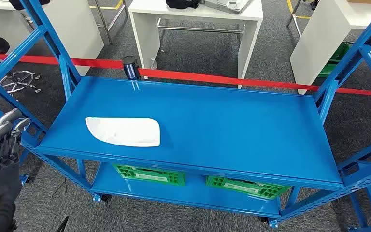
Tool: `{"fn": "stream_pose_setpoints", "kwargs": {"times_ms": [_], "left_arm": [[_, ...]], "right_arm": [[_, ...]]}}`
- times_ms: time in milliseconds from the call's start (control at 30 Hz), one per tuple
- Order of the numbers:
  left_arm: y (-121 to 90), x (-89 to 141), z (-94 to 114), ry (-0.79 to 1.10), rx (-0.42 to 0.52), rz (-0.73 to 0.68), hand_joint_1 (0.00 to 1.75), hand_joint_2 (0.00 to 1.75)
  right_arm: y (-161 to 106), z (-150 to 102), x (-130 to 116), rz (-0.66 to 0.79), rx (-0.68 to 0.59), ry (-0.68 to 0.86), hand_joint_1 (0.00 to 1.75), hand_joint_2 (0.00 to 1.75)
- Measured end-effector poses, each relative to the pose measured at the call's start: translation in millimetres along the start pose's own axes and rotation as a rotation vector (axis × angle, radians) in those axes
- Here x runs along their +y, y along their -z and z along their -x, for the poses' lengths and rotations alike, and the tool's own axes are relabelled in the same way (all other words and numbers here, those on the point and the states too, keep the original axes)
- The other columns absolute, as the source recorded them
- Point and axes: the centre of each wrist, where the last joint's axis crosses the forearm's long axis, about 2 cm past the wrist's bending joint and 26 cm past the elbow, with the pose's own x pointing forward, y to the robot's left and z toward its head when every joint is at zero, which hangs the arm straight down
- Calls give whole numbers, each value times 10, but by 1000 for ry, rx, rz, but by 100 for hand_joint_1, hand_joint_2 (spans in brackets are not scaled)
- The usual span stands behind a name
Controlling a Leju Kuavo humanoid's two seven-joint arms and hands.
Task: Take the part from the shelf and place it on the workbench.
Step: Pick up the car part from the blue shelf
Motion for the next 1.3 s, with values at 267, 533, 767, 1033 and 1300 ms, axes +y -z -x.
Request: {"fn": "stream_pose_setpoints", "kwargs": {"times_ms": [267,533,767,1033,1300], "left_arm": [[-149,66,41,130,145,14,0,175],[-218,93,88,159,195,12,0,175],[-257,115,125,263,300,36,0,175],[-572,354,351,391,532,160,0,175],[-605,459,823,454,653,328,0,175]], "right_arm": [[-88,-1,-34,5,-10,-14,0,0],[-137,19,-60,37,-26,22,0,0],[-143,20,-87,20,-34,-25,0,0],[-142,23,-231,33,-49,-94,0,0],[-19,-18,-337,48,-62,-154,0,0]]}}
